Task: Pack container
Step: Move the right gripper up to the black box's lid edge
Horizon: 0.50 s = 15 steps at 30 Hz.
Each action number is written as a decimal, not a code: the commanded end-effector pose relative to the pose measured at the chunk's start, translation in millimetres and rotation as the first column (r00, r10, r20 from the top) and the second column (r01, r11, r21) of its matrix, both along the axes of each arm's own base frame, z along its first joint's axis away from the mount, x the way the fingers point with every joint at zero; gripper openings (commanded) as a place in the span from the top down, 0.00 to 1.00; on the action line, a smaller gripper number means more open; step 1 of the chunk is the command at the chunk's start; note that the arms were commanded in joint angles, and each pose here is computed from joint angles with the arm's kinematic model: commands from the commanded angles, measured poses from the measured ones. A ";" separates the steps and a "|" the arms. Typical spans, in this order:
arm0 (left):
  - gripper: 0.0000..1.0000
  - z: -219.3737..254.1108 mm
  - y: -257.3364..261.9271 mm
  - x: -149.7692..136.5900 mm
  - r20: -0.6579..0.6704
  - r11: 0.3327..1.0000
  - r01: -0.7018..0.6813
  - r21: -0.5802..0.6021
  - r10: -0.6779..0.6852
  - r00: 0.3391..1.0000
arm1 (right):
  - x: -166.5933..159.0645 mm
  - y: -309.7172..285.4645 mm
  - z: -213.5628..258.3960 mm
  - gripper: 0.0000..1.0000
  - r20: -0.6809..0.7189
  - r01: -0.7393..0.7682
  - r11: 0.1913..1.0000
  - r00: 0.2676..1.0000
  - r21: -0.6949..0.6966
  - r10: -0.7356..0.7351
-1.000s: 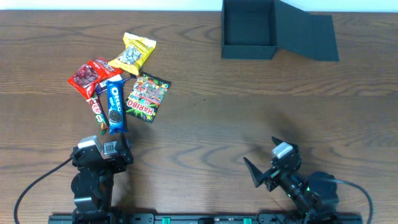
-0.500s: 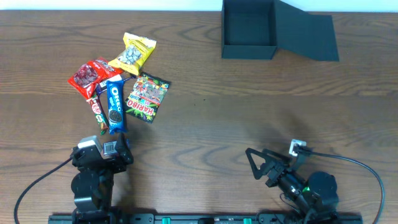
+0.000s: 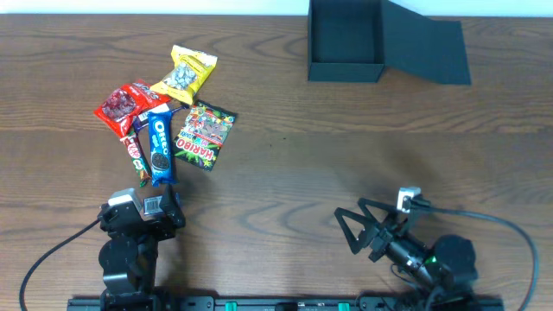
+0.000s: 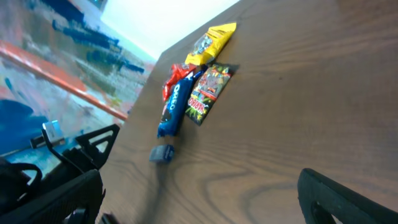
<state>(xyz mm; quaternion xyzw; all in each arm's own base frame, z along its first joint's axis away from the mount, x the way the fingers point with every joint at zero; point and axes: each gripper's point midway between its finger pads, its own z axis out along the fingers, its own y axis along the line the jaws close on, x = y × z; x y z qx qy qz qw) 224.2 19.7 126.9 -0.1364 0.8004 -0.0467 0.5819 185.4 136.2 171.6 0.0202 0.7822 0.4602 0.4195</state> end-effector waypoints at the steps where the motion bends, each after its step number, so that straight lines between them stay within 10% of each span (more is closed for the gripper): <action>1: 0.05 -10.3 3.0 -0.7 -0.023 1.000 -0.011 0.015 0.011 1.000 | 5.1 -2.9 31.7 0.01 0.103 -0.014 0.991 0.994 -0.135 0.028; 15: 0.05 -10.3 3.0 -0.7 -0.023 1.000 -0.011 0.015 0.011 1.000 | 53.7 -22.6 55.1 0.01 -0.135 -0.095 0.840 0.990 -0.534 0.027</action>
